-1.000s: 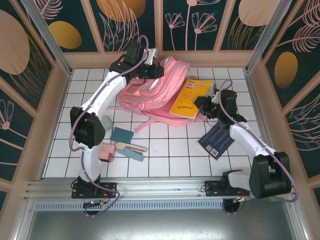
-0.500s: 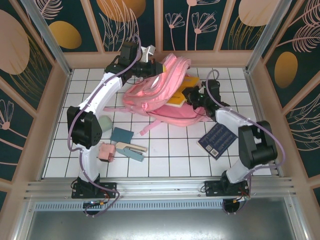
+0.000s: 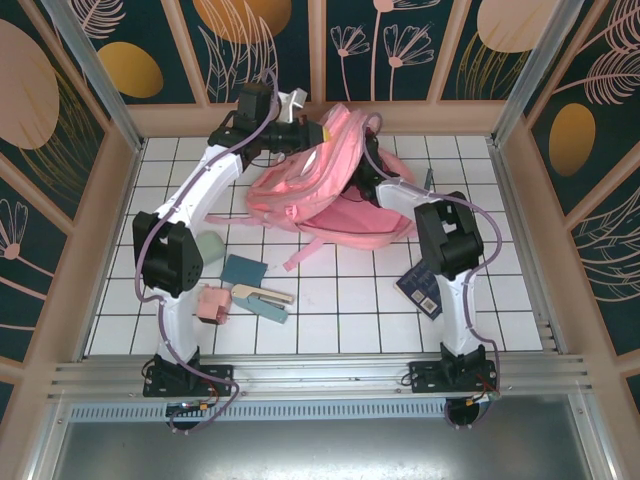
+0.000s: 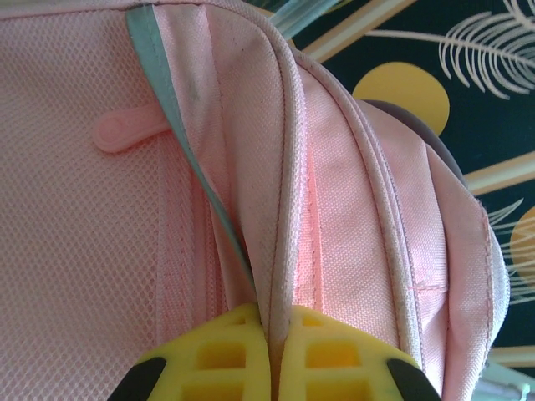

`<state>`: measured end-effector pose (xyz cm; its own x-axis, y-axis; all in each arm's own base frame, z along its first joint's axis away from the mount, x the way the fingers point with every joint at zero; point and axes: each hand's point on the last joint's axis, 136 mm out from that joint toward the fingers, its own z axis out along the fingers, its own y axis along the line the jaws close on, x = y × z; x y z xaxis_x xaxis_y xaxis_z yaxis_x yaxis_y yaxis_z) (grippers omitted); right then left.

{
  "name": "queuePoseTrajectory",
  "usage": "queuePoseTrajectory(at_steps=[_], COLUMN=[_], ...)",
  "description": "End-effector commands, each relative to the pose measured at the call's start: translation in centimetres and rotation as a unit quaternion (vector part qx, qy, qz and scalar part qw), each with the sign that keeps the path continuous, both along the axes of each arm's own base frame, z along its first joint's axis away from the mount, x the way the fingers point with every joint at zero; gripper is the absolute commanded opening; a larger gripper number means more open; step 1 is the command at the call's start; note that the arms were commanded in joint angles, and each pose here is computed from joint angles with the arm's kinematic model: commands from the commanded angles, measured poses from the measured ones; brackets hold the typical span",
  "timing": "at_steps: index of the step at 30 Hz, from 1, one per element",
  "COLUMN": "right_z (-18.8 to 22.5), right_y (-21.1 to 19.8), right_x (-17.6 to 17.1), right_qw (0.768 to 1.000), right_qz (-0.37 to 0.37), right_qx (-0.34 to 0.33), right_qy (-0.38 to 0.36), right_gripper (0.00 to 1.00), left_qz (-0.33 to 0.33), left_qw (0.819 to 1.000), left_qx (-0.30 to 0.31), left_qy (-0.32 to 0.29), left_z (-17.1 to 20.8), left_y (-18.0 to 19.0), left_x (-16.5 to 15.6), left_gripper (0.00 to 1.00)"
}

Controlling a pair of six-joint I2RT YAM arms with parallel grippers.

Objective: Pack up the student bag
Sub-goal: Place the book in the student bag, then close the student bag at the top-center of the table.

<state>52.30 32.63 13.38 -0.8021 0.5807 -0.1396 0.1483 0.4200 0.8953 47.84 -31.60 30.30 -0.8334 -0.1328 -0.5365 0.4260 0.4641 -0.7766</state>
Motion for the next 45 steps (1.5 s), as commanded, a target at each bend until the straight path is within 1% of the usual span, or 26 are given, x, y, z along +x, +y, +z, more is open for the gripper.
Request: queuePoseTrajectory(at_steps=[1,9,10,12,14,16,18,20,22,23,24,25,26,28,29,31,33,36,39,41,42,44,45], right_z=[2.8,6.7,7.1,7.6,7.6,7.4,6.7,6.2,5.7,5.5,5.2,4.9,4.4,3.0,2.0,0.0,-2.2,-4.6,-6.5,-7.5,-8.0,-8.5,-8.7], right_y=[-0.8,-4.5,-4.7,-5.5,-6.7,-9.0,-12.0,-15.3,-18.8,-20.4,-22.2,-24.4,-26.6,-30.1,-31.5,-33.3,-34.1,-35.3,-36.1,-35.9,-35.5,-35.2,-34.8], right_x=[0.4,-2.4,-2.9,-3.9,-4.7,-5.3,-6.2,-7.6,-9.7,-11.0,-12.2,-13.7,-15.3,-18.4,-20.0,-22.6,-24.5,-27.1,-28.9,-29.4,-29.3,-29.2,-29.0], right_qw=[0.998,0.989,0.988,0.985,0.982,0.98,0.977,0.975,0.968,0.961,0.949,0.931,0.911,0.875,0.858,0.834,0.827,0.826,0.838,0.853,0.867,0.88,0.89], right_qz=[-0.004,-0.003,0.004,0.012,0.004,-0.023,-0.058,-0.092,-0.134,-0.156,-0.182,-0.216,-0.252,-0.297,-0.311,-0.32,-0.31,-0.32,-0.33,-0.327,-0.32,-0.318,-0.311], right_qx=[-0.032,-0.102,-0.106,-0.122,-0.146,-0.17,-0.19,-0.197,-0.21,-0.226,-0.256,-0.294,-0.324,-0.368,-0.387,-0.409,-0.414,-0.389,-0.34,-0.307,-0.281,-0.25,-0.233], right_qy=[-0.049,-0.107,-0.116,-0.124,-0.119,-0.104,-0.073,-0.052,-0.027,-0.018,-0.005,0.015,0.042,0.101,0.131,0.184,0.22,0.252,0.269,0.268,0.26,0.249,0.238], right_gripper=[0.7,0.72,0.83,0.85,0.85,0.83,0.8,0.76,0.75,0.75,0.75,0.76,0.77,0.81,0.84,0.89,0.9,0.9,0.9,0.89,0.89,0.89,0.88], left_qz=[-0.004,0.031,0.033,0.033,0.033,0.038,0.049,0.068,0.081,0.083,0.082,0.079,0.077,0.074,0.072,0.063,0.054,0.031,-0.015,-0.056,-0.072,-0.11,-0.125], left_qw=[0.995,0.996,0.996,0.996,0.997,0.997,0.997,0.996,0.995,0.996,0.996,0.996,0.996,0.995,0.994,0.993,0.992,0.99,0.992,0.992,0.992,0.991,0.989], left_qx=[-0.056,-0.046,-0.047,-0.047,-0.046,-0.042,-0.029,-0.005,0.01,0.012,0.016,0.027,0.042,0.071,0.083,0.098,0.108,0.129,0.119,0.109,0.1,0.082,0.081], left_qy=[-0.082,-0.071,-0.067,-0.062,-0.059,-0.057,-0.06,-0.057,-0.049,-0.041,-0.034,-0.028,-0.021,-0.016,-0.018,-0.028,-0.038,-0.054,-0.048,-0.033,-0.023,-0.004,0.006], left_z=[5.3,3.1,2.7,2.1,1.7,1.2,0.7,-0.3,-1.6,-2.4,-3.2,-4.2,-5.3,-6.6,-7.1,-7.3,-7.0,-6.8,-7.6,-8.7,-9.2,-10.4,-11.3], left_y=[0.9,2.4,2.4,2.4,2.3,2.2,2.5,2.9,3.2,3.0,2.7,2.2,1.7,0.9,0.4,-0.7,-1.8,-4.0,-7.9,-10.7,-12.1,-14.7,-15.9], left_x=[0.8,3.5,3.8,4.3,4.7,5.0,5.5,6.3,7.0,7.2,7.3,7.2,7.1,6.6,6.2,5.1,3.9,1.3,-2.5,-5.3,-6.6,-9.2,-10.4], left_gripper=[0.0,0.0,0.0,0.0,0.0,0.0,0.0,0.0,0.0,0.0,0.0,0.0,0.09,0.34,0.43,0.53,0.56,0.59,0.62,0.64,0.65,0.68,0.69])
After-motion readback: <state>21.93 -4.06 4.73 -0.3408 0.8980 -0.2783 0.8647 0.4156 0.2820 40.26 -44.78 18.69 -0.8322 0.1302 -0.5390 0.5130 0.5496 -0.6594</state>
